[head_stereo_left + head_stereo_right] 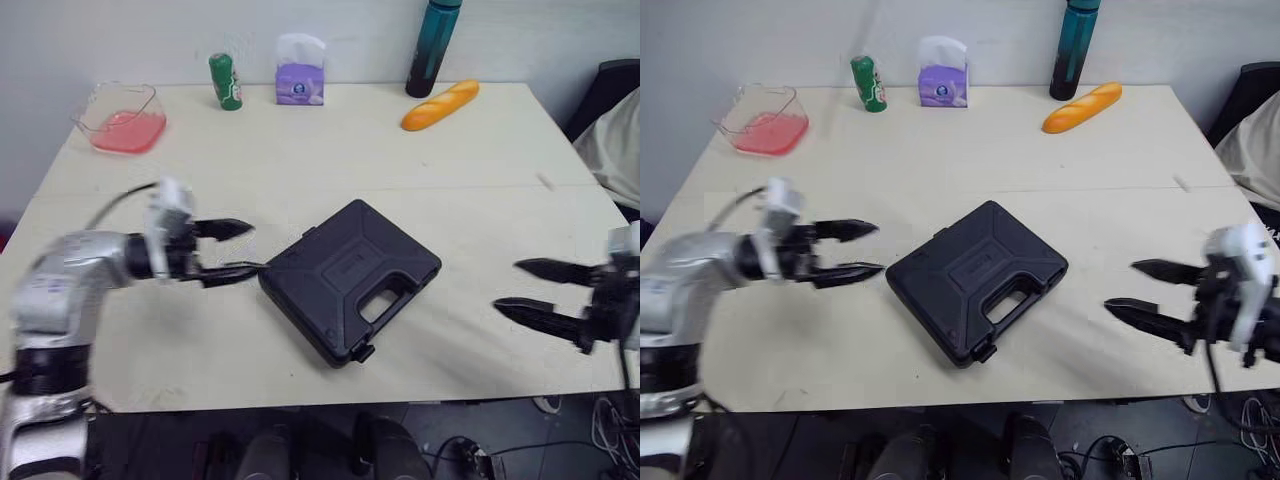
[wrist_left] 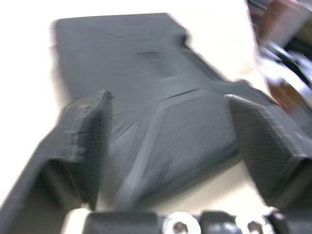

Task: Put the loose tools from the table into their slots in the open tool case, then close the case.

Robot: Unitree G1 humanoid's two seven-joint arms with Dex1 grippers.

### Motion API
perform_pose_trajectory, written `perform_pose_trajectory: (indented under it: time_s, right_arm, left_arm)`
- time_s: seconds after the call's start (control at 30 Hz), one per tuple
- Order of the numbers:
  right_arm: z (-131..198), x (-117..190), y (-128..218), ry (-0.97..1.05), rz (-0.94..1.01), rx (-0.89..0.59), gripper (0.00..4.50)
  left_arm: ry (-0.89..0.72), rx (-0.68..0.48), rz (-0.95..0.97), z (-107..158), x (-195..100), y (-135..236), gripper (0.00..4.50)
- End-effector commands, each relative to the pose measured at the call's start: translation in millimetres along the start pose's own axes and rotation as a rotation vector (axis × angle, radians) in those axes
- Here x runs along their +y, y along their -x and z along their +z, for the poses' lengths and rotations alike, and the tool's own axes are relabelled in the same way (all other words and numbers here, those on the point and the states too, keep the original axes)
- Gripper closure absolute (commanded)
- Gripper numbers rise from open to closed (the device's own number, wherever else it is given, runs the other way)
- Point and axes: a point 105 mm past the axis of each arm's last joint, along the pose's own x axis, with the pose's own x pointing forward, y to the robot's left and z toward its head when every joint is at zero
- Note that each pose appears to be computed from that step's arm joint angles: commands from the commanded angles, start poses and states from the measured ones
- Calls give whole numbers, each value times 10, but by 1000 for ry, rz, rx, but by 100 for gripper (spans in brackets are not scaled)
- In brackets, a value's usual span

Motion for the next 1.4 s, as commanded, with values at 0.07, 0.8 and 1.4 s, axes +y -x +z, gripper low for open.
perform_pose_trajectory:
  time_s: [0.07, 0.8, 1.4]
  right_arm:
    - [104, 38, 205, 37, 21, 22, 2]
    - [-567, 1033, -871, -3, 452, 196, 450]
    - [-508, 1017, -1393, -1, 438, 118, 450]
  left_arm:
    - [-7, 22, 68, 71, -114, 403, 0]
    - [-463, 268, -745, -322, -782, -1051, 446]
    - [-589, 498, -742, -860, -789, -1237, 448]
